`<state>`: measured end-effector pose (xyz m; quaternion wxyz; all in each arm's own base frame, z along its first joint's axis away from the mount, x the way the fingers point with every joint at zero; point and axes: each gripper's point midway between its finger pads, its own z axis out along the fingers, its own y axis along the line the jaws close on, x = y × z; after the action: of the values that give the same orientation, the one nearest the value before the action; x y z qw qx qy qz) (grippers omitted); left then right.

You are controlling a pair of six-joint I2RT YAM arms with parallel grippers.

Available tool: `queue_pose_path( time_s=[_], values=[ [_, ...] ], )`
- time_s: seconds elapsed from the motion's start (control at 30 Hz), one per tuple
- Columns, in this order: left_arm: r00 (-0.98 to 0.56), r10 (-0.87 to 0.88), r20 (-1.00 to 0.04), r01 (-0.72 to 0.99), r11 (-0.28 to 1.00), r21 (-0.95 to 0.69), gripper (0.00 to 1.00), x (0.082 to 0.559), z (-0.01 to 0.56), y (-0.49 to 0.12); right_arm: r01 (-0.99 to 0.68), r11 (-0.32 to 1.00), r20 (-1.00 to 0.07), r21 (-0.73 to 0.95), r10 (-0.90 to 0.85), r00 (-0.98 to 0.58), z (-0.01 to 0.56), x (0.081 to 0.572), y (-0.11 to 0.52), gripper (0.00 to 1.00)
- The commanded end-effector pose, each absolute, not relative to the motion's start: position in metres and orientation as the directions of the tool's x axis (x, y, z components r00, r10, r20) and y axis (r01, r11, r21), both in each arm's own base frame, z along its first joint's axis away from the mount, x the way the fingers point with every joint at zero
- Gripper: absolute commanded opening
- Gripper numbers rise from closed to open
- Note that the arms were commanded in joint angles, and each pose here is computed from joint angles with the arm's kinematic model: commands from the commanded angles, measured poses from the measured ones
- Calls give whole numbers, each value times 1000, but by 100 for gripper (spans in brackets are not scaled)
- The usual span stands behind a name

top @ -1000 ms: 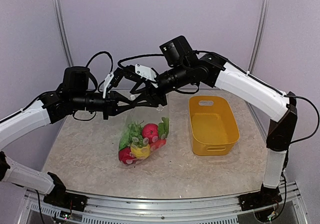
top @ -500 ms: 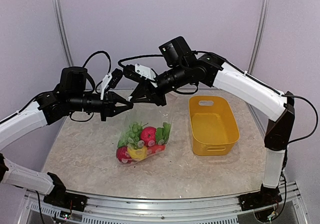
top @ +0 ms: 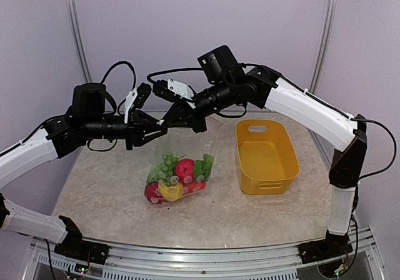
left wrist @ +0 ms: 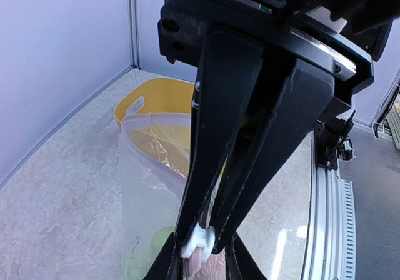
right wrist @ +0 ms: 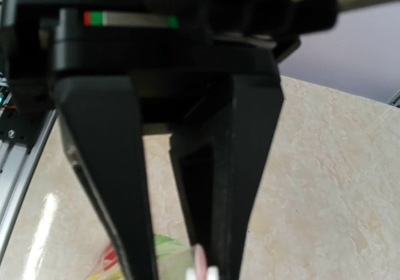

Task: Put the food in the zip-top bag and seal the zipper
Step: Hold the zipper from the zipper food storage bag, then zip the zipper on the zipper food storage bag.

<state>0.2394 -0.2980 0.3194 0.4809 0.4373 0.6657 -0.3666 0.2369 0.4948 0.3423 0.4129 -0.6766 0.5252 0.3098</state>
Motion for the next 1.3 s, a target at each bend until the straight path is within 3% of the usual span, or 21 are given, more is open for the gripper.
queue_pose_path(
  time_s=[0.0, 0.13, 0.3, 0.53, 0.77, 0.97, 1.27],
  values=[
    [-128, 221, -967, 947, 317, -53, 20, 240, 319, -303, -964, -102, -865, -243, -428, 264, 355, 235, 497, 0],
    [-132, 228, -965, 950, 306, -57, 21, 242, 313, -305, -963, -95, -866, -251, -423, 268, 360, 235, 496, 0],
    [-131, 239, -962, 947, 319, -50, 35, 245, 302, -304, -962, -90, -865, -257, -423, 271, 361, 235, 495, 0],
    [-145, 209, -967, 946, 317, -73, 20, 248, 304, -298, -963, -91, -865, -254, -425, 268, 360, 236, 495, 0],
    [-135, 186, -973, 948, 310, -72, 19, 250, 310, -299, -964, -83, -861, -253, -436, 264, 356, 238, 496, 0],
    [-141, 179, -974, 947, 310, -80, 1, 251, 310, -300, -964, -74, -857, -257, -443, 263, 353, 241, 497, 0],
    [-108, 150, -983, 910, 414, -37, 0, 259, 313, -284, -960, 21, -835, -278, -499, 231, 341, 273, 490, 0]
  ],
)
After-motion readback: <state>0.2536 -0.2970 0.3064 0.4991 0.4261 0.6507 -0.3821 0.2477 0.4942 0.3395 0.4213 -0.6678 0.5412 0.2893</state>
